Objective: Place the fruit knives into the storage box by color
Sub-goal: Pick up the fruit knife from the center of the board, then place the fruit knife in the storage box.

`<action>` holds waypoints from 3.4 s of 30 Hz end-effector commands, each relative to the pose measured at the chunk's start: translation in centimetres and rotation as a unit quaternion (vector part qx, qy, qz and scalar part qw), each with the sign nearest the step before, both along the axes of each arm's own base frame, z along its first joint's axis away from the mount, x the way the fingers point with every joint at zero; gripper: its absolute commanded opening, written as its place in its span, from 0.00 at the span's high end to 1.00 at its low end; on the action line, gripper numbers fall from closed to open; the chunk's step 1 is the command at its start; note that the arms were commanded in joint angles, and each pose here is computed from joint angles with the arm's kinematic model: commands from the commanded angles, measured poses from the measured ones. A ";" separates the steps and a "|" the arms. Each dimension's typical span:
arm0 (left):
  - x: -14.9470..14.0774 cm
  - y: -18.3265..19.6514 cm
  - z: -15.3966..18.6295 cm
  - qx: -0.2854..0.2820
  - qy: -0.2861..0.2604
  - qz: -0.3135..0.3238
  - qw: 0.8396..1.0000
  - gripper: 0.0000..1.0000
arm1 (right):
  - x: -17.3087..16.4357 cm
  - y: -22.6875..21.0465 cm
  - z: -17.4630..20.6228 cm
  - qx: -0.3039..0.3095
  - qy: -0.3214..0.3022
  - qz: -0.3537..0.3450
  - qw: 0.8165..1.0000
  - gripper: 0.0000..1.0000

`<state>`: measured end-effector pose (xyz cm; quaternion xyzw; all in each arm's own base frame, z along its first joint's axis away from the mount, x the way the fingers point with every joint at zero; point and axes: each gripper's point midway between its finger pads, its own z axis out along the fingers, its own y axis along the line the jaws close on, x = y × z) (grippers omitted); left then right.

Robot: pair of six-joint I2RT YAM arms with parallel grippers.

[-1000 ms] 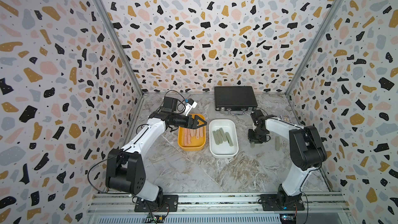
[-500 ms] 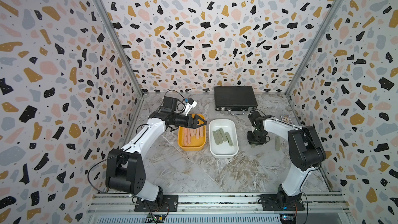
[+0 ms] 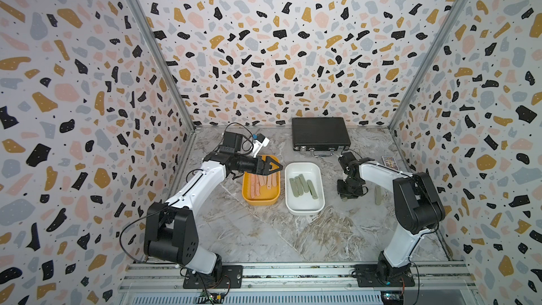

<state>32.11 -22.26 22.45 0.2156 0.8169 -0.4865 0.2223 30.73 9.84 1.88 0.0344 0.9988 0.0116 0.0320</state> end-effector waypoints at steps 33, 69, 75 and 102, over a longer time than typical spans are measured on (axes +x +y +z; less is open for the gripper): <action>-0.2 -0.3 0.4 0.006 -0.025 -0.008 1.000 0.06 | 0.8 6.0 9.9 0.026 -0.061 0.083 0.994 0.78; 1.3 1.5 -1.5 0.016 -0.003 0.022 1.000 0.06 | 3.8 19.7 5.0 0.110 -0.028 0.147 0.983 0.76; 1.2 1.5 -1.6 0.017 -0.002 0.022 1.000 0.06 | 3.9 19.5 4.9 0.109 -0.028 0.145 0.983 0.71; -0.3 0.1 0.4 0.019 -0.040 0.004 0.999 0.06 | 5.0 9.2 14.3 0.095 -0.170 0.089 0.977 0.37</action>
